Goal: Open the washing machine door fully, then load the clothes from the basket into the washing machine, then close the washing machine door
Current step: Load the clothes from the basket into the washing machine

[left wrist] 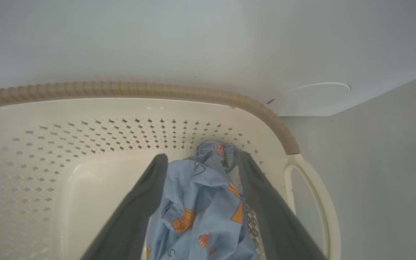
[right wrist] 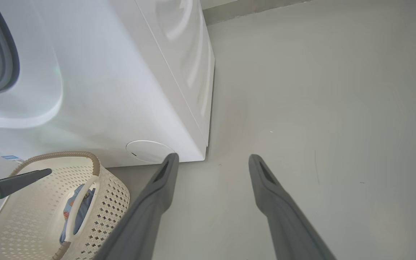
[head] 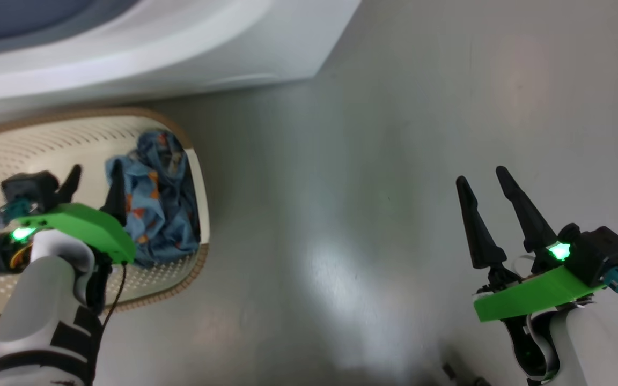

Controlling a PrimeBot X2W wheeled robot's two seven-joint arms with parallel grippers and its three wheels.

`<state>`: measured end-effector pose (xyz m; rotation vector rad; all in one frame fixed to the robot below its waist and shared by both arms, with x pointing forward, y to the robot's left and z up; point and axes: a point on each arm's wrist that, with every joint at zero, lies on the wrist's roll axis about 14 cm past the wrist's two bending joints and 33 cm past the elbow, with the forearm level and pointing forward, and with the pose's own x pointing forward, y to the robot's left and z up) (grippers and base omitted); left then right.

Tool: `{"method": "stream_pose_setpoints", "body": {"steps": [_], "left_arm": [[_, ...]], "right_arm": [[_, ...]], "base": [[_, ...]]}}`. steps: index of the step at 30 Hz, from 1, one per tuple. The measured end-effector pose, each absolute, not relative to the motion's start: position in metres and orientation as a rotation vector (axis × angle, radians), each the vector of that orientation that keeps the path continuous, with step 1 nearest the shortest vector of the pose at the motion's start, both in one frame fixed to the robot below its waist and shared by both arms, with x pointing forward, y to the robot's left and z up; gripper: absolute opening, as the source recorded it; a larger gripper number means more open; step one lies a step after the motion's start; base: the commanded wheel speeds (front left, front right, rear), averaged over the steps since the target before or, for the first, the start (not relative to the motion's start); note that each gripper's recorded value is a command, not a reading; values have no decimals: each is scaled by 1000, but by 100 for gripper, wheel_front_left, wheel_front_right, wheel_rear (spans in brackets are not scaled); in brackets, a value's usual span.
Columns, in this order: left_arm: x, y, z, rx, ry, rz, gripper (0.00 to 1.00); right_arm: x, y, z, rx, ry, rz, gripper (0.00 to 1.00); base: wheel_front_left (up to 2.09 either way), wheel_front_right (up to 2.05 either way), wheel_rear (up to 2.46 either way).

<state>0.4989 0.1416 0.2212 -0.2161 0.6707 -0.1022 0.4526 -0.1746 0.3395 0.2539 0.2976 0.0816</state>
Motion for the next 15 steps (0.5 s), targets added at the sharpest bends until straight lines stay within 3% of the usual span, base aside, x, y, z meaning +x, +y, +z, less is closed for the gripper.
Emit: {"method": "stream_pose_setpoints", "body": {"steps": [7, 15], "left_arm": [[464, 115, 160, -239, 884, -166, 100], [442, 114, 133, -215, 991, -199, 100]], "right_arm": [[451, -174, 304, 259, 372, 66, 100], [450, -176, 290, 256, 401, 59, 100]], "base": [[0, 0, 0], [0, 0, 0]]}}
